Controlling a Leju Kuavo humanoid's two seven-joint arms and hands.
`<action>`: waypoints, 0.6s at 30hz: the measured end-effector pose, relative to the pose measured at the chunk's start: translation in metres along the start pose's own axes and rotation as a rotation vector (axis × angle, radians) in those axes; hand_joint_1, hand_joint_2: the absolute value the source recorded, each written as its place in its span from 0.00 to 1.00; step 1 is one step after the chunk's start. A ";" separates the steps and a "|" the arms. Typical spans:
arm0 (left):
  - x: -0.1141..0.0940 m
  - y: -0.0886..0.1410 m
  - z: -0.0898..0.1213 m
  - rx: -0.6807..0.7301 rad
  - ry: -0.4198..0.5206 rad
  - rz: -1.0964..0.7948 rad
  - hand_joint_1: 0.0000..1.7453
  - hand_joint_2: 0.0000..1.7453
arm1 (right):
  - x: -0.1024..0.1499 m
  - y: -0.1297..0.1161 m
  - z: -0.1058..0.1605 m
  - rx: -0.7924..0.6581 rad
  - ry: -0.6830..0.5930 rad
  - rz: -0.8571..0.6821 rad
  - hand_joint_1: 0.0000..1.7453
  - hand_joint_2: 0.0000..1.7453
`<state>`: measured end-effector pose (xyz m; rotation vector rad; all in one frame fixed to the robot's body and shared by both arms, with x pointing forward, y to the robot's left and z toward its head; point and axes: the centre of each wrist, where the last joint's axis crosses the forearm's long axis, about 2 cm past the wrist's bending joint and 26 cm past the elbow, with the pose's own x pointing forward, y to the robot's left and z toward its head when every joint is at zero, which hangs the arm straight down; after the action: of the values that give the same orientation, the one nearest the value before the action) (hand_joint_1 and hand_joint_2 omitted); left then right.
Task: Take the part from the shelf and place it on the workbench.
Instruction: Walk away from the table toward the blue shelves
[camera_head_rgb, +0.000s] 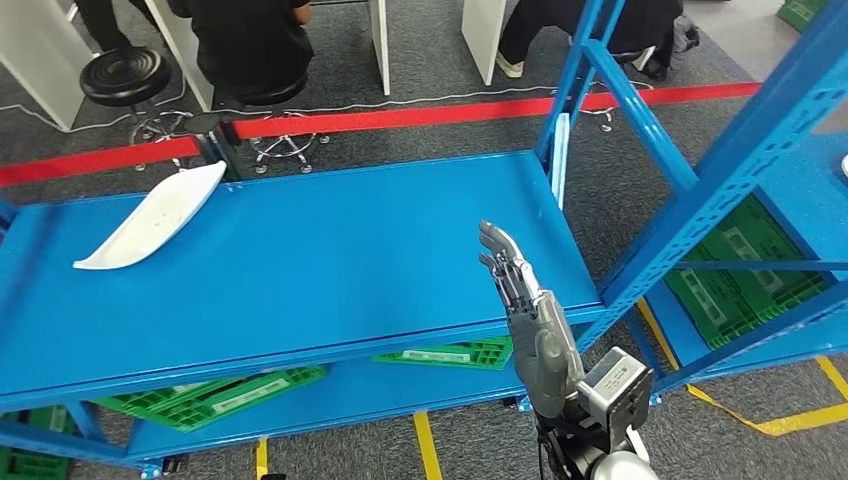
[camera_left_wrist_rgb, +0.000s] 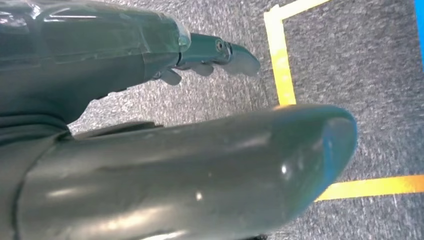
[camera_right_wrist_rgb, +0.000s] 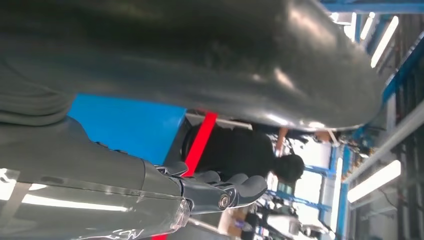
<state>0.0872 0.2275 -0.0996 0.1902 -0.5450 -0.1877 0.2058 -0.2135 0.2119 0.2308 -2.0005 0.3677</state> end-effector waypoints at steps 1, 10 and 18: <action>0.003 0.001 -0.001 0.000 -0.002 -0.008 0.00 0.00 | -0.001 0.001 0.000 0.001 0.005 -0.002 0.00 0.00; 0.038 -0.001 -0.010 -0.013 -0.099 -0.039 0.00 0.00 | -0.017 0.009 0.004 0.028 0.075 -0.020 0.00 0.00; 0.029 -0.002 -0.008 -0.025 -0.070 -0.074 0.00 0.00 | -0.026 0.014 0.010 -0.012 0.113 -0.022 0.00 0.00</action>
<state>0.1153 0.2196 -0.0921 0.1802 -0.6058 -0.2735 0.2044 -0.2034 0.1826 0.2195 -1.8875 0.3475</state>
